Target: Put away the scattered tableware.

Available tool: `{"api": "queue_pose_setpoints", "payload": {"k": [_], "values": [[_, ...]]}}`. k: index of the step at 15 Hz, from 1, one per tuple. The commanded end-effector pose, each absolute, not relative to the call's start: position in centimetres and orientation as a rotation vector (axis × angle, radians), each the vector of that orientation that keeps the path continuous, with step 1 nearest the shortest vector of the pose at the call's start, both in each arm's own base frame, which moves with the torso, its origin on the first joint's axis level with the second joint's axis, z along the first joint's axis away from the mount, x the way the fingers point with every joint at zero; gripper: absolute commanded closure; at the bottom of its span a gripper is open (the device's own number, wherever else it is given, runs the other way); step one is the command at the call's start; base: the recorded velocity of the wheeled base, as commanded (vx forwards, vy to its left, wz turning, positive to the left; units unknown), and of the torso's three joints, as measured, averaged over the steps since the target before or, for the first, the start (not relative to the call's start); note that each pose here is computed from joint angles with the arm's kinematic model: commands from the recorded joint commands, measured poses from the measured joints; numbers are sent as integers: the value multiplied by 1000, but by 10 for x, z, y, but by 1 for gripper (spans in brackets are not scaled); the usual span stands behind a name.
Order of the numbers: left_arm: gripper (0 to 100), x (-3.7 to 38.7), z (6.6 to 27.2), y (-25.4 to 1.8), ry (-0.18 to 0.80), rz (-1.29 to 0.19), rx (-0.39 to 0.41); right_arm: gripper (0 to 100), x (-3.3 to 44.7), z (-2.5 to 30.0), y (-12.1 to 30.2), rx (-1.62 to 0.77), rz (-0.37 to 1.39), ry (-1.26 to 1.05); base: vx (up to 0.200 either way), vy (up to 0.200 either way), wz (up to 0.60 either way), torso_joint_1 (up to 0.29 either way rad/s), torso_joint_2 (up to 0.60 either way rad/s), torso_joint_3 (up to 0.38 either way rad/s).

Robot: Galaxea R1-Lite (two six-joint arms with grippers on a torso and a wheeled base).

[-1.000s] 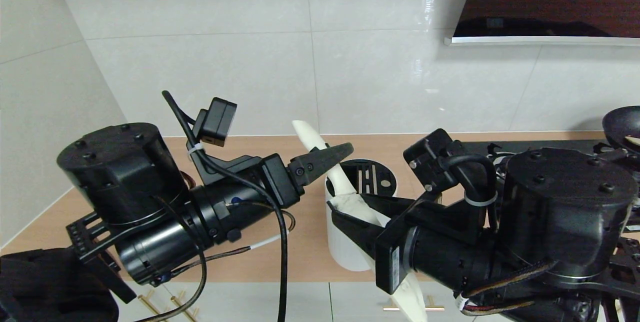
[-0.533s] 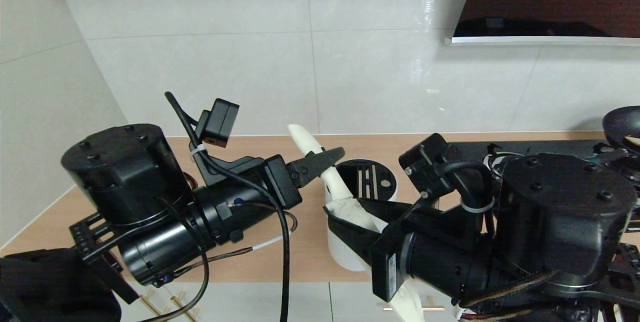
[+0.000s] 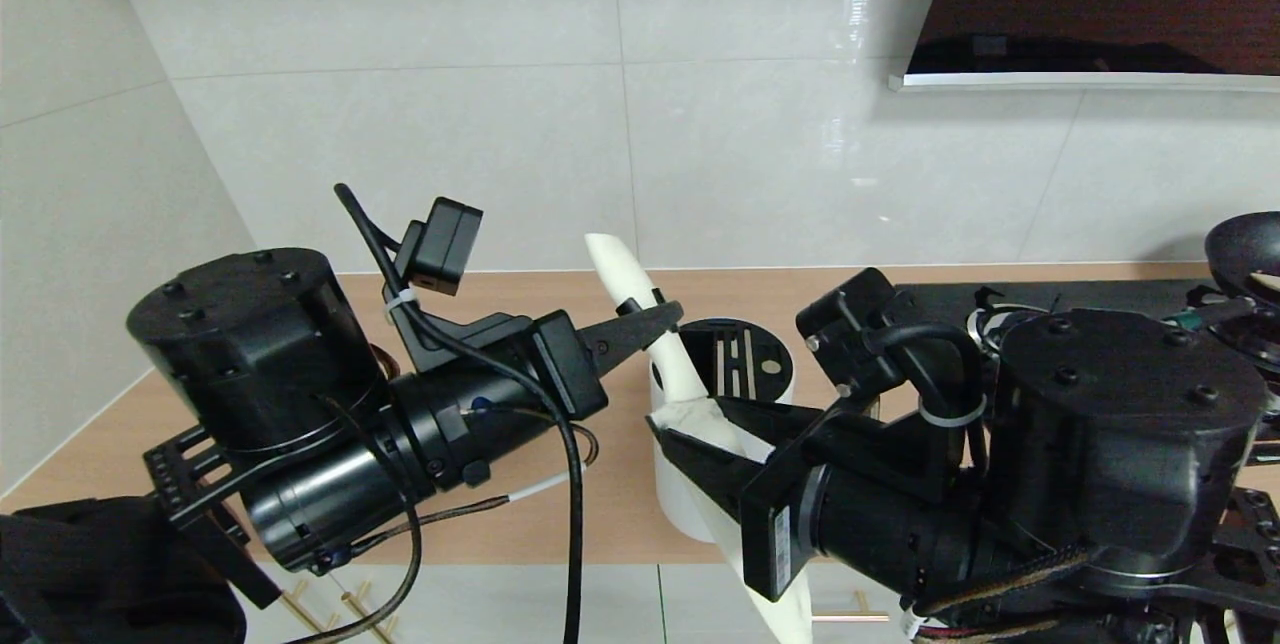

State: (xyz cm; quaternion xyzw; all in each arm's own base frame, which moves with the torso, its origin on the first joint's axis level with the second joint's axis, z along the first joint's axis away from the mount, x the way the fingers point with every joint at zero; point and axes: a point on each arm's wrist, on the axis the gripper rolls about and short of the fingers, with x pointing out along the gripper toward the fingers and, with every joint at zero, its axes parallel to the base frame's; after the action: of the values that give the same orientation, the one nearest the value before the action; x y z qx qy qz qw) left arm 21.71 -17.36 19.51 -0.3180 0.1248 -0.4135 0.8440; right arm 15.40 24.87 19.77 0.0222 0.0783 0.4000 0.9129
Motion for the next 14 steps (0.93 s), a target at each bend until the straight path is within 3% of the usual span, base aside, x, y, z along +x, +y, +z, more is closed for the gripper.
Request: {"api": "queue_pose_setpoints", "payload": {"k": [1,9,10,14], "values": [[100,217,196,-173,262,-873,-672,100,154,198,249,46,820,160,0,0,0,0,0,0],[100,217,197,-173,244,-879,-676,100,155,196,250,41,803,163,0,0,0,0,0,0],[100,216,197,-173,237,-884,-677,0,155,196,250,41,800,161,0,0,0,0,0,0],[100,217,197,-173,235,-883,-678,0,156,197,251,47,800,157,0,0,0,0,0,0]]}}
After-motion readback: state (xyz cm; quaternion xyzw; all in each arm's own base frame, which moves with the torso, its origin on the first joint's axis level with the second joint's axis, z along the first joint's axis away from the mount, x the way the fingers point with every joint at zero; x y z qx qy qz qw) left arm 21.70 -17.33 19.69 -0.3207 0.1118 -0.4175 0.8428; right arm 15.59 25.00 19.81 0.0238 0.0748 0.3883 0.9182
